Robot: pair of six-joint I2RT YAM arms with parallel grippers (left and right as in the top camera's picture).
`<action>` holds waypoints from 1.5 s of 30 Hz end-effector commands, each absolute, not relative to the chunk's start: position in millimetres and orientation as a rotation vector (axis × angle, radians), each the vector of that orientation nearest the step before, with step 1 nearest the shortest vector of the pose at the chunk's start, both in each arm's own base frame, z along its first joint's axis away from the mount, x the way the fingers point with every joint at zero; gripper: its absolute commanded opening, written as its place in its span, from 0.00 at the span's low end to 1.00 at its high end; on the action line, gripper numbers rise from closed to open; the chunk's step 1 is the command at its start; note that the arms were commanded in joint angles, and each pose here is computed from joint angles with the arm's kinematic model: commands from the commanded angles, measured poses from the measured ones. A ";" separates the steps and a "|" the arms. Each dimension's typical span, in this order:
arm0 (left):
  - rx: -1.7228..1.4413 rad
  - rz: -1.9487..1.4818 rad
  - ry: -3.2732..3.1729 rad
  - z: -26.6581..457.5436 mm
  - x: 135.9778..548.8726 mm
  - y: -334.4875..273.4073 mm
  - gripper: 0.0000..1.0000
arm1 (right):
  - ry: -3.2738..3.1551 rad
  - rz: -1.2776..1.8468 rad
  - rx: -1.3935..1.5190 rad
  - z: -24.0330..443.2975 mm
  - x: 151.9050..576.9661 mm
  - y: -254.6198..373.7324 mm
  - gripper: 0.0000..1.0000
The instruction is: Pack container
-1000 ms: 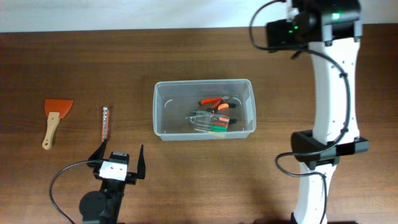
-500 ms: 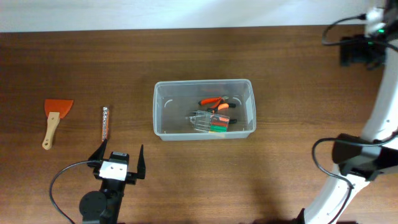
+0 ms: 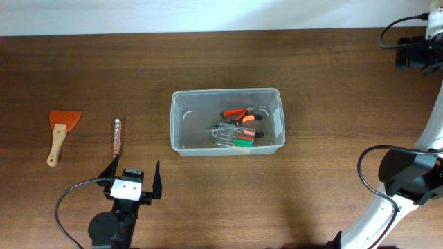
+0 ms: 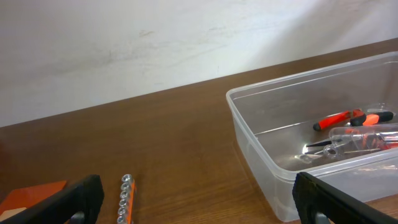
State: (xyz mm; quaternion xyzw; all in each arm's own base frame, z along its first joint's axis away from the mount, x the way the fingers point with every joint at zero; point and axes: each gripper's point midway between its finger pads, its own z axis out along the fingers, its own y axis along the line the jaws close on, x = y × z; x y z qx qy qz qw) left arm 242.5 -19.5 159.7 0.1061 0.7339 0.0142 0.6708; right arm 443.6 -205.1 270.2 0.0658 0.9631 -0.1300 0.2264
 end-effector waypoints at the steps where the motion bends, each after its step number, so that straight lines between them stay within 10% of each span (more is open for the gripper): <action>1: 0.222 0.036 1.653 158.6 242.8 -17.0 0.99 | 2.642 -0.347 0.175 270.3 447.2 -205.2 0.99; 45: 0.210 0.054 1.584 189.9 239.8 -15.0 0.99 | 2.684 -0.335 0.192 201.9 471.8 -222.4 0.99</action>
